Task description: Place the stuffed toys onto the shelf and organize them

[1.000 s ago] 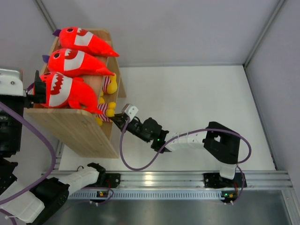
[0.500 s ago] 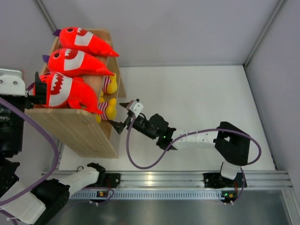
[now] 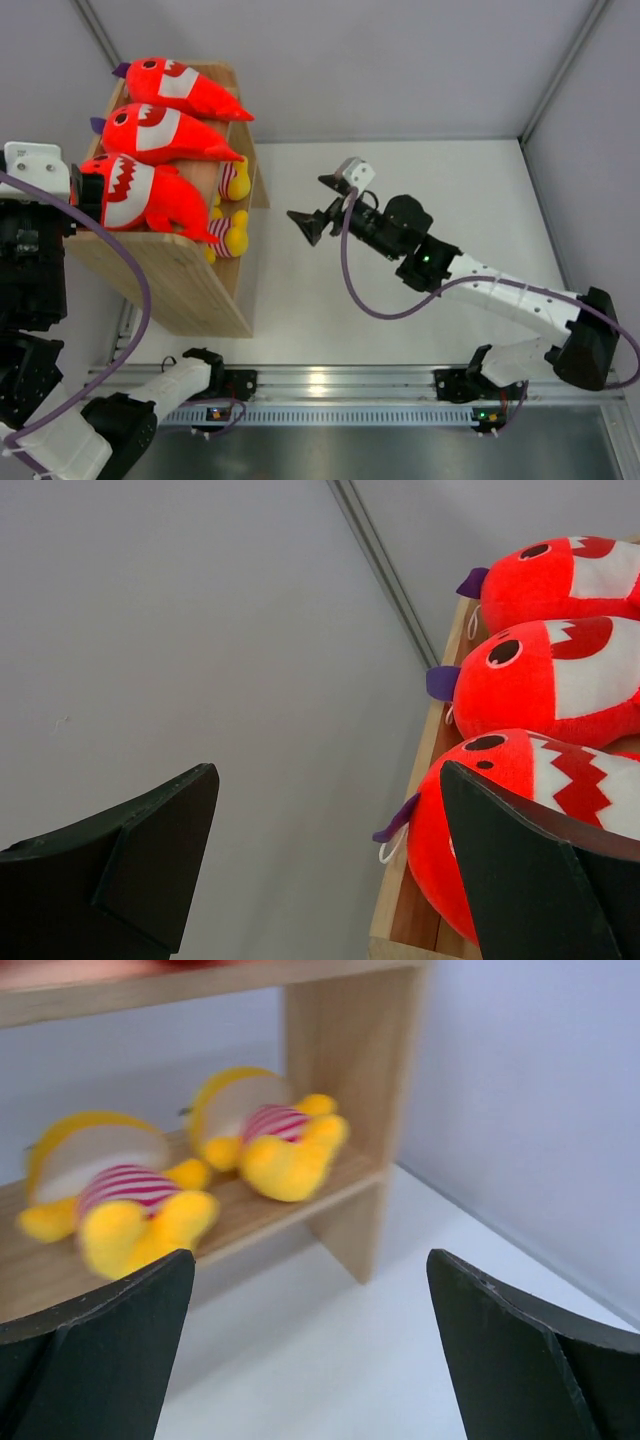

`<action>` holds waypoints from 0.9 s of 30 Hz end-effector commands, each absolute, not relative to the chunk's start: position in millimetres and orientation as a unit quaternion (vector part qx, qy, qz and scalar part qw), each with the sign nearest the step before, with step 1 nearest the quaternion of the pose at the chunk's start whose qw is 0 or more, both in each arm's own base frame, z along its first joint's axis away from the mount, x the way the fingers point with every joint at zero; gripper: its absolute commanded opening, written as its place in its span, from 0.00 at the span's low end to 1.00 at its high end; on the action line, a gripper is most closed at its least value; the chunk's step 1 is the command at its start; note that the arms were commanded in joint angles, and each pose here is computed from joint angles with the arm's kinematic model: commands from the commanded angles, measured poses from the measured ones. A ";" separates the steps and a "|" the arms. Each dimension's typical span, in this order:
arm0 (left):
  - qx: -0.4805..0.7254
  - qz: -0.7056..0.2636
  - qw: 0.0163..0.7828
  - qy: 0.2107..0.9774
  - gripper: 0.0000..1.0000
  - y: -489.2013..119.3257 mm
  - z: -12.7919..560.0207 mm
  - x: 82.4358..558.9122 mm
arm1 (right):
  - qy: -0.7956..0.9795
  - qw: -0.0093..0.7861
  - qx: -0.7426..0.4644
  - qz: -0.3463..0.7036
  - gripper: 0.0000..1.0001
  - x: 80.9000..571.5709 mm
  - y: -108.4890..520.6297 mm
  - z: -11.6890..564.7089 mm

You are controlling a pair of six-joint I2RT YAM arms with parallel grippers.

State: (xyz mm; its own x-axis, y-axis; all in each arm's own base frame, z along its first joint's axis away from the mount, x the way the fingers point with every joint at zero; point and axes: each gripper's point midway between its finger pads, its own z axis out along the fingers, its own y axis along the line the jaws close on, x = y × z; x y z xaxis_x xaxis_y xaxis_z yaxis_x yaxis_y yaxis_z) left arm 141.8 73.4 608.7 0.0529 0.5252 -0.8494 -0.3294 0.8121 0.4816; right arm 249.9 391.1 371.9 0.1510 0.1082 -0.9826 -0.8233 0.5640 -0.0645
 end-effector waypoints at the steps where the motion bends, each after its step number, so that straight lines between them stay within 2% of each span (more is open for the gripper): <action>1: 0.049 0.294 0.734 0.611 0.99 77.7 616.1 137.3 | 0.639 0.672 -0.260 0.271 0.99 293.2 321.1 372.8; 7: 0.043 0.308 0.720 0.621 0.99 82.5 606.3 137.3 | 0.780 0.606 -0.054 0.151 0.99 372.6 185.7 293.6; 13: 0.040 0.311 0.713 0.627 0.99 83.5 600.7 139.7 | 0.803 0.581 0.120 0.062 0.99 401.0 78.4 242.0; 17: 0.045 0.310 0.704 0.637 0.99 81.1 593.9 149.7 | 0.794 0.589 0.148 0.018 0.99 401.3 54.3 238.7; 27: 0.052 0.301 0.695 0.650 0.99 75.5 586.8 169.5 | 0.771 0.618 0.152 0.015 0.99 401.7 48.7 242.4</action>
